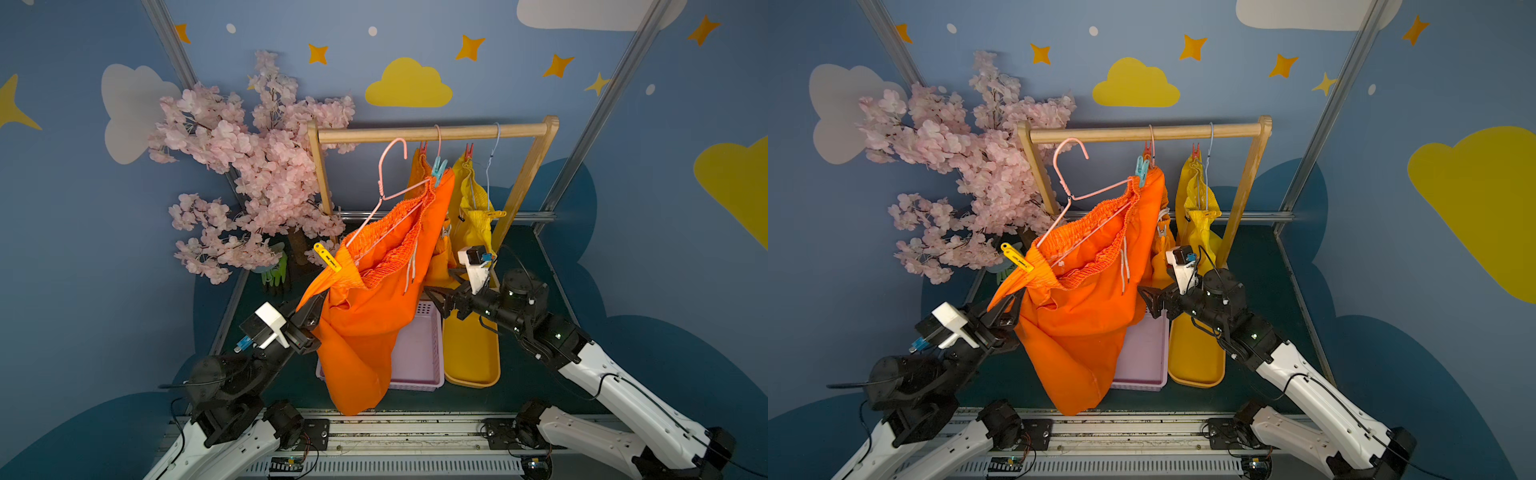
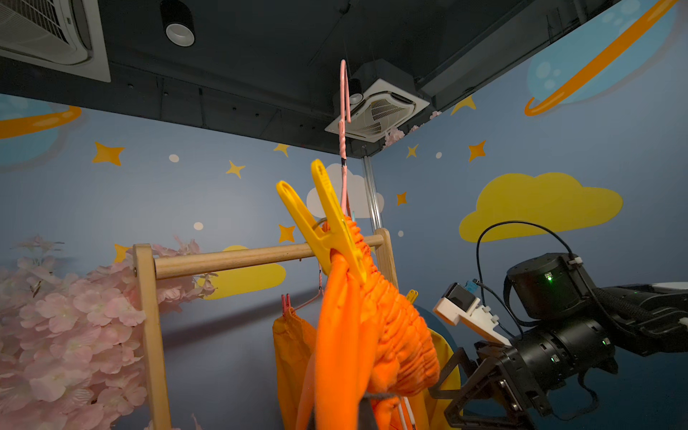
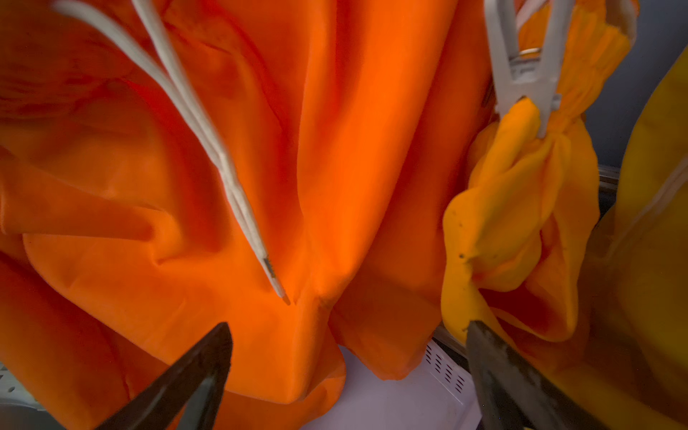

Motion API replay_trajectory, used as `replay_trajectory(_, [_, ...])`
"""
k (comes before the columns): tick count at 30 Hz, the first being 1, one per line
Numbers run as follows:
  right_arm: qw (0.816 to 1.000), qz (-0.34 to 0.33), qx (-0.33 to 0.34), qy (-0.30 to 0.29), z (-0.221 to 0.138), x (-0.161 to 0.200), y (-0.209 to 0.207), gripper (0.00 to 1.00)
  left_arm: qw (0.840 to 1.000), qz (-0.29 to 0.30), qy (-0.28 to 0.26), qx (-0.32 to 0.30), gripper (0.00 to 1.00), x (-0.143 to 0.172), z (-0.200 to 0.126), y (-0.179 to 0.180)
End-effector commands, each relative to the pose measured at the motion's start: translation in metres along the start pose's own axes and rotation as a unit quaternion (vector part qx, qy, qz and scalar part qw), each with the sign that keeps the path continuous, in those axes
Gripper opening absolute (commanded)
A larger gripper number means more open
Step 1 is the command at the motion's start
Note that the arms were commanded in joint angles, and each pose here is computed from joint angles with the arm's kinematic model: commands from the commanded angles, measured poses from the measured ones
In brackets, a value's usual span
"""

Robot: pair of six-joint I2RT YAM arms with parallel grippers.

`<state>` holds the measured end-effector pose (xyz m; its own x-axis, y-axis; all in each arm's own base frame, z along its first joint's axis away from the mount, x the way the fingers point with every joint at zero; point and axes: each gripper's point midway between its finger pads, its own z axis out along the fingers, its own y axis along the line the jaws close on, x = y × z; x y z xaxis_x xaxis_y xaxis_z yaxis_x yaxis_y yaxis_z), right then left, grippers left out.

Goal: Remove the clothespins securing shorts to the hanger
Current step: Adjust the shorts in the basket.

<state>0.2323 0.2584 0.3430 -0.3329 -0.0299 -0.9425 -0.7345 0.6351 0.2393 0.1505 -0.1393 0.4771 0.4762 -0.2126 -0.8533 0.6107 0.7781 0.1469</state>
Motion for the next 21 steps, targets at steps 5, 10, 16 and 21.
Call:
replay_trajectory(5, [0.998,-0.002,-0.061,0.005,0.005,0.003,0.021,0.97,0.998,-0.015,-0.062,-0.006,0.03,-0.032,0.027,0.005])
replay_trajectory(10, [0.999,0.002,-0.043,0.023,0.011,0.011,0.013,0.97,0.998,-0.044,-0.033,0.016,0.03,-0.026,0.061,0.011])
replay_trajectory(16, [0.998,0.009,-0.043,0.033,0.015,0.012,0.009,0.97,0.991,-0.118,-0.042,0.039,0.03,-0.025,0.079,0.051])
replay_trajectory(21, [0.998,0.005,-0.040,0.040,0.017,0.011,0.006,0.98,0.976,-0.189,-0.085,0.067,0.03,-0.025,0.074,0.101])
